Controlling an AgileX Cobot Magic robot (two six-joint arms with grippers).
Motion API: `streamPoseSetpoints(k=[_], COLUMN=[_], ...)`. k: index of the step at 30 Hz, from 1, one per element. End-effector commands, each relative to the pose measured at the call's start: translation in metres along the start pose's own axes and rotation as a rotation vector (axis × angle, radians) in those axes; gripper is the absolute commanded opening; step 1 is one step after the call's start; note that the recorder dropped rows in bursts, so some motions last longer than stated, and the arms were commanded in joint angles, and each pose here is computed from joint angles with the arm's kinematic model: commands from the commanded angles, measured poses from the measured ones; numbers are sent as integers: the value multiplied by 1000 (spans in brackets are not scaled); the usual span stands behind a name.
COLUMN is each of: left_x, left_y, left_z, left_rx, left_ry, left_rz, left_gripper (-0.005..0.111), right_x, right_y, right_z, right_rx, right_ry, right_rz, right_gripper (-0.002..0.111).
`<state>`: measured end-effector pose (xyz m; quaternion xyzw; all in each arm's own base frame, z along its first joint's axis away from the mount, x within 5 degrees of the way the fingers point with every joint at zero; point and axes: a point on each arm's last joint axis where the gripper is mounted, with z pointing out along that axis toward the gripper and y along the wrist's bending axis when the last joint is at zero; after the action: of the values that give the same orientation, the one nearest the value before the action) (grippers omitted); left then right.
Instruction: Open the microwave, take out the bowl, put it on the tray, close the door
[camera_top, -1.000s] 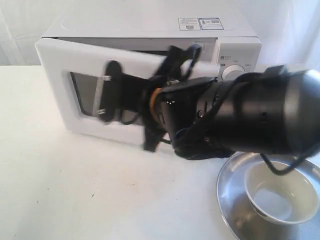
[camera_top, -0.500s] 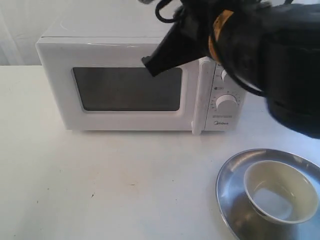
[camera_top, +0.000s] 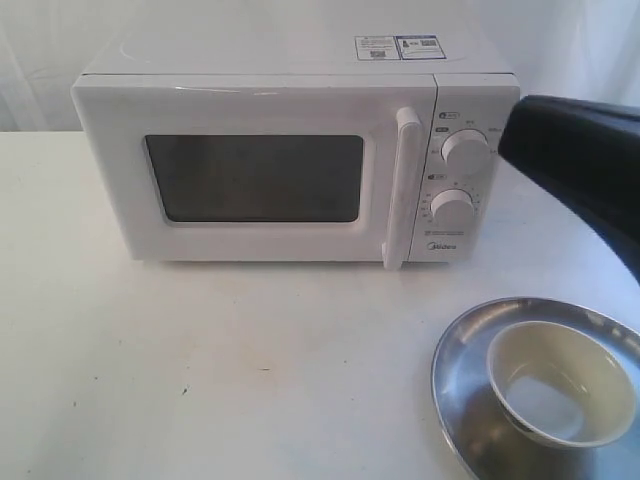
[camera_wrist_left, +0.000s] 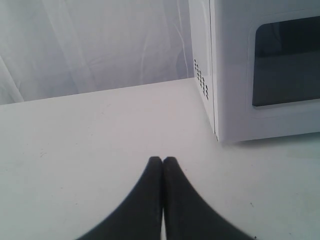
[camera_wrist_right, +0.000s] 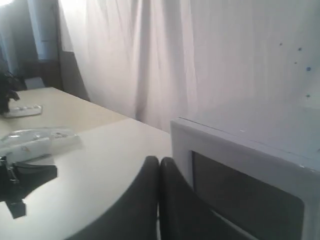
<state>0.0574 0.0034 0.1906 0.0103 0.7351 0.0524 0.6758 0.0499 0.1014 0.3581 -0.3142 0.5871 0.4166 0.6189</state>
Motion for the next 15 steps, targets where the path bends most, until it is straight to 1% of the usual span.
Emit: streamPoseSetpoints(k=[1,4,6,7,9,11,12,15], left_x=[-1,-1,-1,-1,-1,-1,-1,-1], left_y=[0,0,0,0,0,0,0,0], left_z=[0,0,0,0,0,0,0,0], left_rx=[2,2,2,2,2,2,2,2], left_ry=[-4,-4,-4,-4,-4,-4,-4,-4], left_rz=[-4,-4,-4,-4,-4,-4,-4,-4], left_gripper=[0,0,0,0,0,0,0,0], right_x=[-4,-7,-11,-7,4,22,40,69], right_y=[2,0,-3,-9,-16,-28,-38,-51], right_z=[-10,-15,-18,-19,-18,-25,-34,-54], right_rx=[-41,-27,7,69,140,249,335,482], right_ry=[-35,-58,-85,-82,-52,-25,-13,-18], right_rz=[53,59,52,28,-29,-25,-12,-1], right_gripper=[0,0,0,0,0,0,0,0])
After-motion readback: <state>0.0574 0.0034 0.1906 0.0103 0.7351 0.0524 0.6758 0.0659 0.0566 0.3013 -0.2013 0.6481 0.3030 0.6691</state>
